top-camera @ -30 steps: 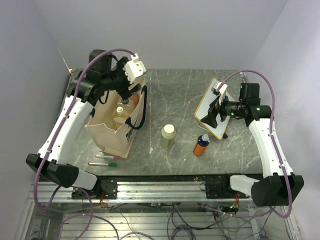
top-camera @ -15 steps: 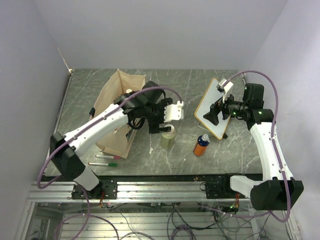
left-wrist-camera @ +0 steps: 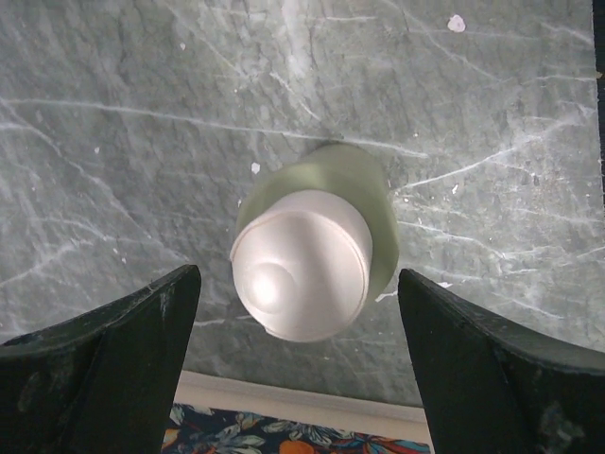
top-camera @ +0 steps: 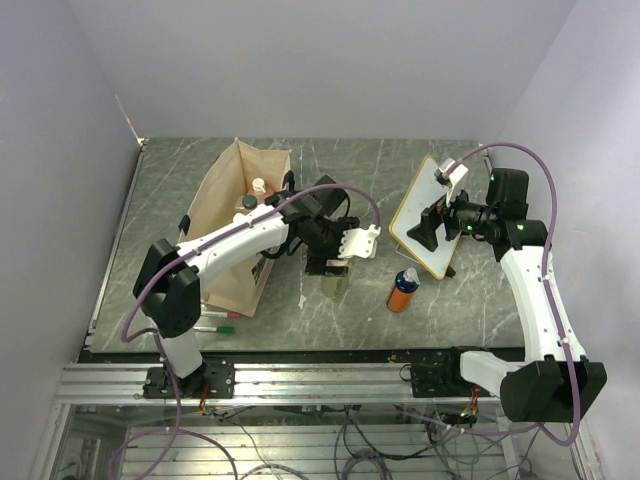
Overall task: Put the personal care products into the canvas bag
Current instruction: Pick up the care product from the center of the board.
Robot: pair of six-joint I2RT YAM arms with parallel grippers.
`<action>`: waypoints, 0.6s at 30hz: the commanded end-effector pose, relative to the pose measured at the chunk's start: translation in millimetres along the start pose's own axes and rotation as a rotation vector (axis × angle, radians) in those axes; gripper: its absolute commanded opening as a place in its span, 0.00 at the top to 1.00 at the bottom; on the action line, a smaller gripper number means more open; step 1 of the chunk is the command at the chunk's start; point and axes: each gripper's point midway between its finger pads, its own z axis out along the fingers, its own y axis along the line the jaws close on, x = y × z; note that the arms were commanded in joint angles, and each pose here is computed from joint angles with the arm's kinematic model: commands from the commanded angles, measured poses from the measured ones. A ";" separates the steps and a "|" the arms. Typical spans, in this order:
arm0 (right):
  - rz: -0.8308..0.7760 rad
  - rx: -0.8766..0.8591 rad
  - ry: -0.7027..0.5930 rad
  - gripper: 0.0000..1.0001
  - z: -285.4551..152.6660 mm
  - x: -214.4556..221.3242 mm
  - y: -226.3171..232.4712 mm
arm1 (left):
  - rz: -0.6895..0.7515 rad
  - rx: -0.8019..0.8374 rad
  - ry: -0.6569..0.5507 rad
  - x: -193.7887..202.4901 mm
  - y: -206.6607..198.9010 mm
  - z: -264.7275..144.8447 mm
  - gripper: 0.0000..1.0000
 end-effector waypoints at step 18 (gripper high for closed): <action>-0.004 -0.004 -0.011 0.04 1.2 6.2 2.9 | 0.058 0.189 -0.073 -22.1 -11.5 12.2 0.34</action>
